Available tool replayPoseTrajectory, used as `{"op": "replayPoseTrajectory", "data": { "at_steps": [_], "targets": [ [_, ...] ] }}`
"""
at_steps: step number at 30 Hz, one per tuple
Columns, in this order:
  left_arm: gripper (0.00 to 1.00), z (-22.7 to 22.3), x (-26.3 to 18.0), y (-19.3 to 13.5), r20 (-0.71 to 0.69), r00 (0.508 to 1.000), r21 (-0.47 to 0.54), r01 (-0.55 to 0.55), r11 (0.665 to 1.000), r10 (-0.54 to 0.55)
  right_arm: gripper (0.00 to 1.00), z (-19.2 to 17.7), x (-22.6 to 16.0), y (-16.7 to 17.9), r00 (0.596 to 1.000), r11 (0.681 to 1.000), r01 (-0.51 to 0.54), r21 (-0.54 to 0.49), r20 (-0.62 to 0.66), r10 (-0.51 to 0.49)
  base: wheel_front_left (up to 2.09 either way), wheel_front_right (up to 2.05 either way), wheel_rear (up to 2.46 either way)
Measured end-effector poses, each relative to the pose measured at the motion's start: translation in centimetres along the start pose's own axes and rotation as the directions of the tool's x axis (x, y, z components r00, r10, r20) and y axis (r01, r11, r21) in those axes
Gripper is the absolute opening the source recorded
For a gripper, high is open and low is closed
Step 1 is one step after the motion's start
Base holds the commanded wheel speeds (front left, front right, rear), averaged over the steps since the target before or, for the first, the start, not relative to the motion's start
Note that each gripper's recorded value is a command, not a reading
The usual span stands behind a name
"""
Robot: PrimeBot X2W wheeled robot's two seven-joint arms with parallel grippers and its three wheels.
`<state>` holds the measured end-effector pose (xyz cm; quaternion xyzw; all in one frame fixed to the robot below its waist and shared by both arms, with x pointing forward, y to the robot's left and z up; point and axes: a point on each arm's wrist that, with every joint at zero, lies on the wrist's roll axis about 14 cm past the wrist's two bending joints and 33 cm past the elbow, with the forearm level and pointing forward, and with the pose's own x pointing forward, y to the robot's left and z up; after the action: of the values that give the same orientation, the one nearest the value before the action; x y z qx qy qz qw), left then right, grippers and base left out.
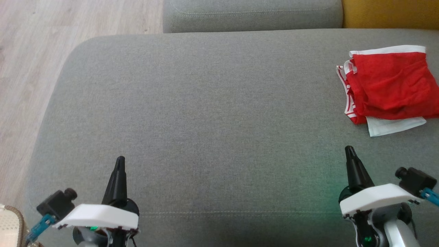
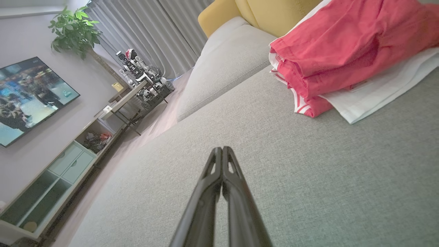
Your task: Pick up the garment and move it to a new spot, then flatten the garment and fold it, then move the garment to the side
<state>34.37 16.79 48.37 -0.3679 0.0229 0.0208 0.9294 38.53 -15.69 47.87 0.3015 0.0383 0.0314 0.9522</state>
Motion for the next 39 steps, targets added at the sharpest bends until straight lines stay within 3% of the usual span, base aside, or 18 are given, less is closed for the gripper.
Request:
{"op": "replayPoseTrajectory", "data": {
  "at_steps": [19, 39],
  "targets": [
    [0.00, -0.2, 0.6, 0.7, -0.033, 0.999, -0.178, -0.026, 0.984, 0.021, 0.00, 0.5, -0.3, -1.3, 0.999, 0.977, 0.049, 0.206, -0.002, -0.050, 0.00, 0.00, 0.00],
    [0.00, -0.3, 1.3, 1.3, -0.063, 0.998, -0.366, -0.052, 0.929, 0.030, 0.00, 1.0, -0.7, -2.5, 0.996, 0.903, 0.079, 0.423, -0.001, -0.087, 0.00, 0.00, 0.00]
  ]
}}
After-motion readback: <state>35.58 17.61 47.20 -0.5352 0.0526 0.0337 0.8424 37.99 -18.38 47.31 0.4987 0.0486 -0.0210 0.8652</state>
